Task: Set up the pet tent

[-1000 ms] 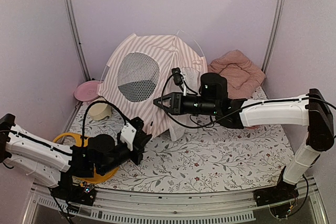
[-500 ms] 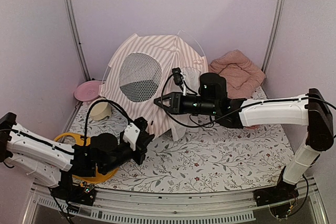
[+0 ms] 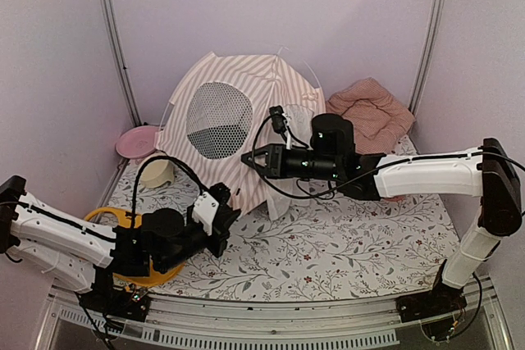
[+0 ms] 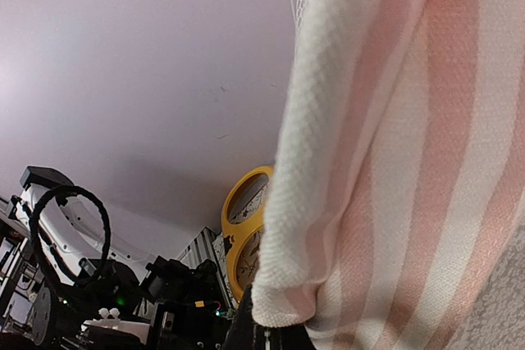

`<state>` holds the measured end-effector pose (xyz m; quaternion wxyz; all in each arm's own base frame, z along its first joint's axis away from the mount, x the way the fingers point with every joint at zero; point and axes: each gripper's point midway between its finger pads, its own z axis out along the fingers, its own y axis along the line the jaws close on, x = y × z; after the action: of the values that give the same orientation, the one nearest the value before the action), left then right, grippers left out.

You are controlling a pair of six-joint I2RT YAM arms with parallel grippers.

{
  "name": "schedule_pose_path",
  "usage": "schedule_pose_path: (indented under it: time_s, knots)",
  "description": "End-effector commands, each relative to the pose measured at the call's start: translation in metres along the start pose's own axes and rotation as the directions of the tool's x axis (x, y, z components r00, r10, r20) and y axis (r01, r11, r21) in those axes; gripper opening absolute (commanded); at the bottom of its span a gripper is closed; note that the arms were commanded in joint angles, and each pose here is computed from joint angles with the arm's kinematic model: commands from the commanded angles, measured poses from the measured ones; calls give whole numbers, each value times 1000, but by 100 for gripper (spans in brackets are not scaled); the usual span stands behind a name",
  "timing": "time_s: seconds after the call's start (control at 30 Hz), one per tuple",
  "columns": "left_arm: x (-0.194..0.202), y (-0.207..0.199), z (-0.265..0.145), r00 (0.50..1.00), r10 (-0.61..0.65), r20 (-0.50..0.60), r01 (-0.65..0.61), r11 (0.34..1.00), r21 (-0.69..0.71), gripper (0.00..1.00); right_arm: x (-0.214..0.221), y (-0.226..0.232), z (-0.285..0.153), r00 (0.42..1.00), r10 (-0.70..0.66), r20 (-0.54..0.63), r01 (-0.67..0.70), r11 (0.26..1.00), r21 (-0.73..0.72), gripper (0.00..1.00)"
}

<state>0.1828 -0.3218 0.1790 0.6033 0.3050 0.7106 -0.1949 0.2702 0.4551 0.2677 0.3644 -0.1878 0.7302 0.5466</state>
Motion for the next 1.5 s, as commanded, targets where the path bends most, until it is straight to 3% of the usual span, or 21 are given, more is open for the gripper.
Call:
schedule_pose_path:
  time_s: [0.0,0.47,0.9,1.33,1.47]
  knots:
    - [-13,-14,-4,999,-9,31,7,999,52,0,-23,-28,-9,997,-18,81,8,994,113,0]
    - [-23,7,-3,996,-65,53,65,998,-4,0,-6,-24,-5,1000,-13,28,10,996,88,0]
    - [-10,9,14,997,-72,-17,72,997,-26,0,-4,-13,-6,999,-16,29,15,998,62,0]
    - [-46,5,8,993,-101,59,99,995,26,0,16,-19,3,999,-40,-2,40,994,105,0]
    - [-48,5,13,992,-118,51,117,993,26,6,24,-20,6,999,-40,-16,42,992,117,0]
